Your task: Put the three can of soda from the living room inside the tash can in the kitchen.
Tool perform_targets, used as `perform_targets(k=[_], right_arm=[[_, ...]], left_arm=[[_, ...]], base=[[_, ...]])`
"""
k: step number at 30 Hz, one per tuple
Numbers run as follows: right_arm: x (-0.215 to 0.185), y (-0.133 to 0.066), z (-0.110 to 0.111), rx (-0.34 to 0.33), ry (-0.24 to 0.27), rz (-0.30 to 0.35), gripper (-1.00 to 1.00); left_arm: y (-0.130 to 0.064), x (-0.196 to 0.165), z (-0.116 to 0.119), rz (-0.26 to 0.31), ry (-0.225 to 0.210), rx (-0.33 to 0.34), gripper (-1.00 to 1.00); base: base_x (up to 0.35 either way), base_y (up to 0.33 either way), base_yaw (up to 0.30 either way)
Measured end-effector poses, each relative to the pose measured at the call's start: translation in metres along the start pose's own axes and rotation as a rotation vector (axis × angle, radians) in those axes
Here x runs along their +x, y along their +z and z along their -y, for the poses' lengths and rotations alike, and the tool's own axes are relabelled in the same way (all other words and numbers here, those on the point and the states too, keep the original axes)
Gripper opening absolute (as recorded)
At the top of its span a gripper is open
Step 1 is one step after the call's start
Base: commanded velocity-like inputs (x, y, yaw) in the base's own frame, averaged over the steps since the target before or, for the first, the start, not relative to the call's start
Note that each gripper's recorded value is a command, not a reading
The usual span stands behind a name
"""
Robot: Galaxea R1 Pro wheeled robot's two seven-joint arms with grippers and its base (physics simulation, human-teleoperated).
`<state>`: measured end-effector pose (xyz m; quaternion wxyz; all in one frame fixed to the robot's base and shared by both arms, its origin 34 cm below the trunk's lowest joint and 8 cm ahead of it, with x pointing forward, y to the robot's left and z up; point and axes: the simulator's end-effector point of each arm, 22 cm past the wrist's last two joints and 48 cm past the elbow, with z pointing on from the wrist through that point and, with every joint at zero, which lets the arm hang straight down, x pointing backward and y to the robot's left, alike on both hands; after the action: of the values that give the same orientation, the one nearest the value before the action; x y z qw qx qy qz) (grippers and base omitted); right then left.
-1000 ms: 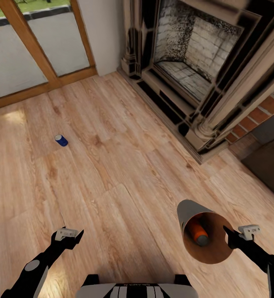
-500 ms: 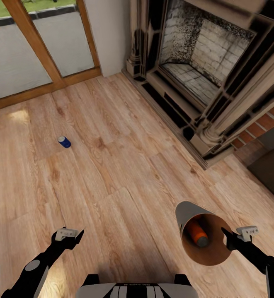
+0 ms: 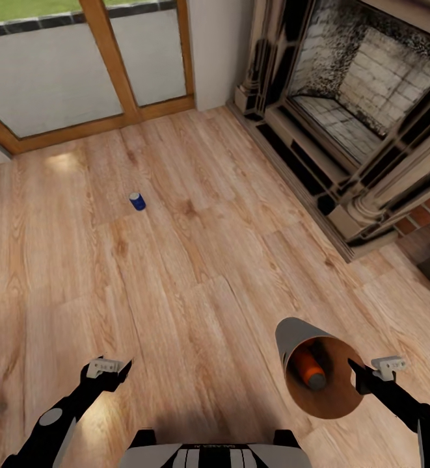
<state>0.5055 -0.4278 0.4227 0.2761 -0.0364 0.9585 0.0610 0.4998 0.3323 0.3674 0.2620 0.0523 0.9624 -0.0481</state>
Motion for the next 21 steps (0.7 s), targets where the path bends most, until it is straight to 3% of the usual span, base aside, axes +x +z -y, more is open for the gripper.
perform_targets(k=[5, 12, 21], right_arm=[[0.0006, -0.0003, 0.0007, 0.001, -0.001, -0.002, -1.00], [0.0003, -0.0005, 0.0012, 0.002, -0.001, 0.000, -1.00], [0.0005, -0.0004, 0.0008, 0.001, 0.000, 0.000, -1.00]], left_arm=[[-0.0006, -0.0004, -0.0034, 0.001, -0.003, -0.005, 1.00], [-0.0006, -0.0008, -0.0038, 0.003, -0.004, -0.008, 1.00], [-0.0009, 0.0004, -0.0049, -0.001, -0.003, -0.009, 1.00]], base=[[-0.144, 0.189, 0.027], [-0.012, 0.043, 0.003], [0.203, 0.051, 0.000]])
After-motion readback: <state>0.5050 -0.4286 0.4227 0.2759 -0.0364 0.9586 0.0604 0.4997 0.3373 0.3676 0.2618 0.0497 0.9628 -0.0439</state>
